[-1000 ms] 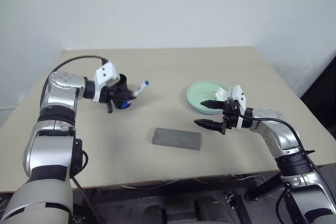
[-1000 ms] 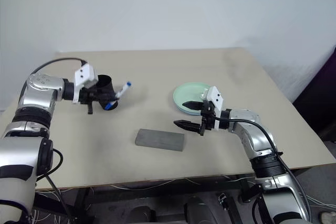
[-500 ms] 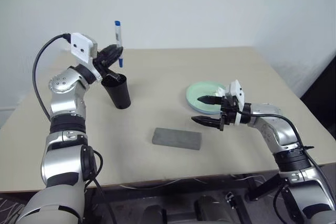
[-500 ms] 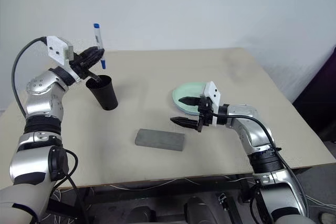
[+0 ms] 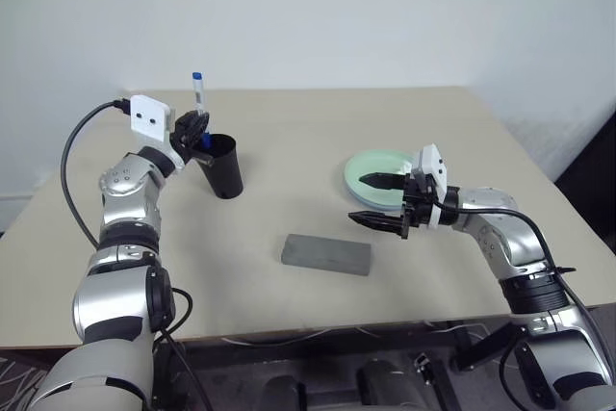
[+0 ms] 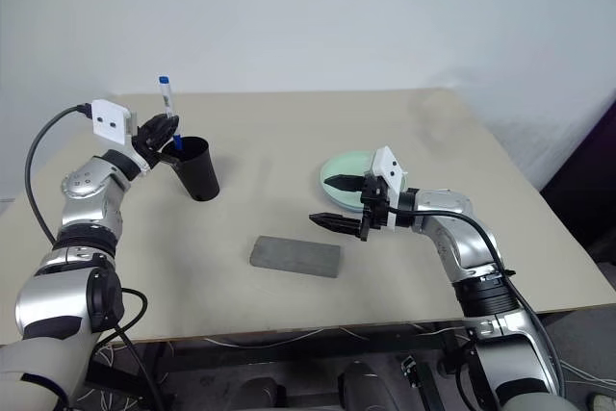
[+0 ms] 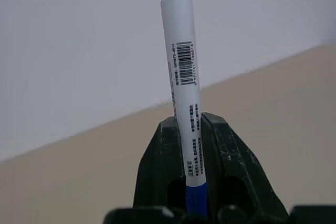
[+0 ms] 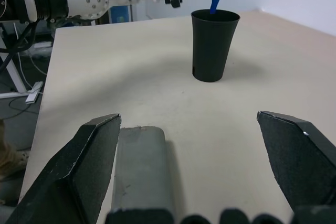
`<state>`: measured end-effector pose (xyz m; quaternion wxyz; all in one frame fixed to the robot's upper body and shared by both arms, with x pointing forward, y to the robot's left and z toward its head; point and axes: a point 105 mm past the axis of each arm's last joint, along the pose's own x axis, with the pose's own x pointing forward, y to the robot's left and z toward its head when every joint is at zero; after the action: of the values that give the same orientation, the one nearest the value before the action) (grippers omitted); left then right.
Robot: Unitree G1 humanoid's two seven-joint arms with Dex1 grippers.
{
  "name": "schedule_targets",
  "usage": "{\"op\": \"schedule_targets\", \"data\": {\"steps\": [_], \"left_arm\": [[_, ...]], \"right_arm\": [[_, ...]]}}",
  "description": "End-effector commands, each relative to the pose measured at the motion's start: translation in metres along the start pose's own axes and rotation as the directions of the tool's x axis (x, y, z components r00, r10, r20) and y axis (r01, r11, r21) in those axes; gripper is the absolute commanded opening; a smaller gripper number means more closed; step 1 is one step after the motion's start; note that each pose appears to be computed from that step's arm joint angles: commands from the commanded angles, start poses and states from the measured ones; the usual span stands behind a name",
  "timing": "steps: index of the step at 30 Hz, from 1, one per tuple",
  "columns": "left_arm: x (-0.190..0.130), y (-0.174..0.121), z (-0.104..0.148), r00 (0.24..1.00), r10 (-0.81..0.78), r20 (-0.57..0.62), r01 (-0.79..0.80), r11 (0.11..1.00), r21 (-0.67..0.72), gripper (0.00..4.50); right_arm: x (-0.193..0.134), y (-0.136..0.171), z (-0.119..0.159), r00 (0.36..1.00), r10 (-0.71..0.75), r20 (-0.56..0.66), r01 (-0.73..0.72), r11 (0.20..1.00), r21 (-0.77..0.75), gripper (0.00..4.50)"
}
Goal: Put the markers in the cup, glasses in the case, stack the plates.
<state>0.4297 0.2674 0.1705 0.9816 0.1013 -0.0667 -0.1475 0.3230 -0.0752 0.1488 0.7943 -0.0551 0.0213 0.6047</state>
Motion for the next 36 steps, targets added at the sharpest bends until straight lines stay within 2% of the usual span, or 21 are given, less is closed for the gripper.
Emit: {"op": "schedule_targets", "data": {"steps": [1, 9, 10, 15, 22, 27, 31, 36], "left_arm": [[0.007, 0.001, 0.015, 0.999, 0.003, 0.043, -0.004, 1.0, 0.027, 0.08], [0.008, -0.004, 0.011, 0.999, -0.013, 0.033, 0.013, 1.0, 0.009, 0.08], [0.008, -0.004, 0.011, 0.999, -0.015, 0.032, 0.015, 1.0, 0.004, 0.81], [0.008, -0.005, 0.01, 0.999, -0.011, 0.034, 0.011, 1.0, 0.016, 2.44], [0.008, -0.004, 0.011, 0.999, -0.002, 0.039, 0.001, 1.0, 0.025, 2.44], [0.008, -0.004, 0.033, 0.991, -0.033, 0.132, 0.031, 0.999, 0.022, 2.44], [-0.001, -0.028, 0.048, 0.954, -0.221, 0.202, 0.22, 0.975, 0.029, 2.44], [-0.037, -0.063, 0.037, 0.921, -0.362, 0.144, 0.357, 0.932, 0.056, 2.44]], "right_arm": [[-0.004, 0.001, 0.016, 0.999, -0.004, 0.038, 0.006, 0.998, -0.057, 4.5], [-0.005, 0.001, 0.014, 0.999, -0.01, 0.033, 0.011, 0.998, -0.055, 4.5], [-0.005, 0.001, 0.014, 0.999, -0.01, 0.033, 0.012, 0.998, -0.055, 4.5], [-0.005, 0.001, 0.014, 1.0, -0.008, 0.03, 0.009, 0.998, -0.055, 4.5], [-0.005, 0.001, 0.014, 1.0, -0.005, 0.028, 0.007, 0.998, -0.056, 4.5], [-0.005, 0.001, 0.012, 1.0, -0.011, 0.027, 0.012, 0.999, -0.049, 4.5], [-0.005, 0.001, 0.004, 1.0, -0.025, 0.017, 0.025, 0.999, -0.022, 4.5], [-0.009, -0.015, -0.019, 0.99, -0.14, -0.028, 0.141, 0.99, 0.015, 4.5]]}}
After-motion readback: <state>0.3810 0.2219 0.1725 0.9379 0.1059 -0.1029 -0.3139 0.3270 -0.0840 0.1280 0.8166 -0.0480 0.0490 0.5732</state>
